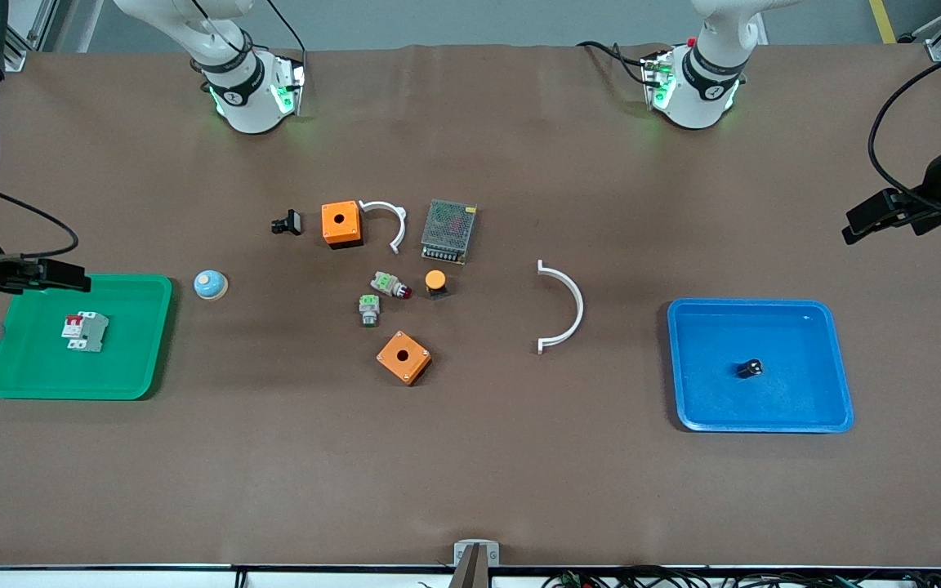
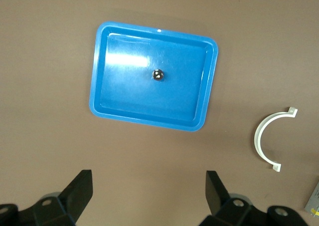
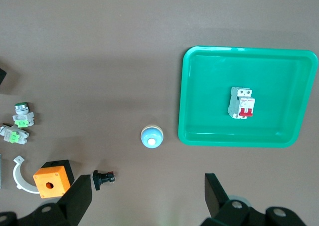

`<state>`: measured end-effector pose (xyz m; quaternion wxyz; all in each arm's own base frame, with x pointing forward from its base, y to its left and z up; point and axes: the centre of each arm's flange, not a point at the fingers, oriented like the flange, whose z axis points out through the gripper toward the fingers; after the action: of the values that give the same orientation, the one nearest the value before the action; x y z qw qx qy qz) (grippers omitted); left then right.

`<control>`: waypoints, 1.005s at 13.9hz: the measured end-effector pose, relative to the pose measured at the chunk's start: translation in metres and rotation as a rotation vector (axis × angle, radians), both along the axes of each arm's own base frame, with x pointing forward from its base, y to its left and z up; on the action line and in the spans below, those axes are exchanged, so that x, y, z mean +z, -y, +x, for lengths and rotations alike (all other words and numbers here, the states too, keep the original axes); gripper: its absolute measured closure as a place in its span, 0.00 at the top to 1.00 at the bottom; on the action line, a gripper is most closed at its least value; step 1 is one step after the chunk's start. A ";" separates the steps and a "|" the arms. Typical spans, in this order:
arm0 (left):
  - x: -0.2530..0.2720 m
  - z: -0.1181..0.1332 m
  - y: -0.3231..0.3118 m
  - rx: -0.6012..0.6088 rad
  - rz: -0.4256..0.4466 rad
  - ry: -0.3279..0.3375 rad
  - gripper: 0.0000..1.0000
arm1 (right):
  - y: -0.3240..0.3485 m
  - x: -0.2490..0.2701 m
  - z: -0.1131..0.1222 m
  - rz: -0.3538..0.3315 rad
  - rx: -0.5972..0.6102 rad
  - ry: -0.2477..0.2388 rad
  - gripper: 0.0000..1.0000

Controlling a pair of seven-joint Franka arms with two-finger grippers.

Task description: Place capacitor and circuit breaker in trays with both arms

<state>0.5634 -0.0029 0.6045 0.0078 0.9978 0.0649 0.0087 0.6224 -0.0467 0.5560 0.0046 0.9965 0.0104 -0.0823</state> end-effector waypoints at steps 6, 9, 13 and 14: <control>0.009 0.005 0.005 -0.010 -0.003 0.021 1.00 | 0.017 0.039 -0.059 0.012 -0.031 0.049 1.00; 0.009 0.005 0.002 -0.005 -0.004 0.020 1.00 | 0.018 0.052 -0.076 0.016 -0.034 0.070 1.00; 0.008 0.006 0.004 -0.009 -0.004 0.020 1.00 | 0.015 0.064 -0.087 0.018 -0.029 0.089 1.00; 0.008 0.006 0.008 -0.015 -0.004 0.020 1.00 | 0.014 0.063 -0.088 0.018 -0.027 0.089 1.00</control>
<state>0.5692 -0.0105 0.6129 0.0106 0.9981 0.0573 0.0184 0.5340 -0.0609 0.6189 -0.0051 0.9993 -0.0025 -0.0377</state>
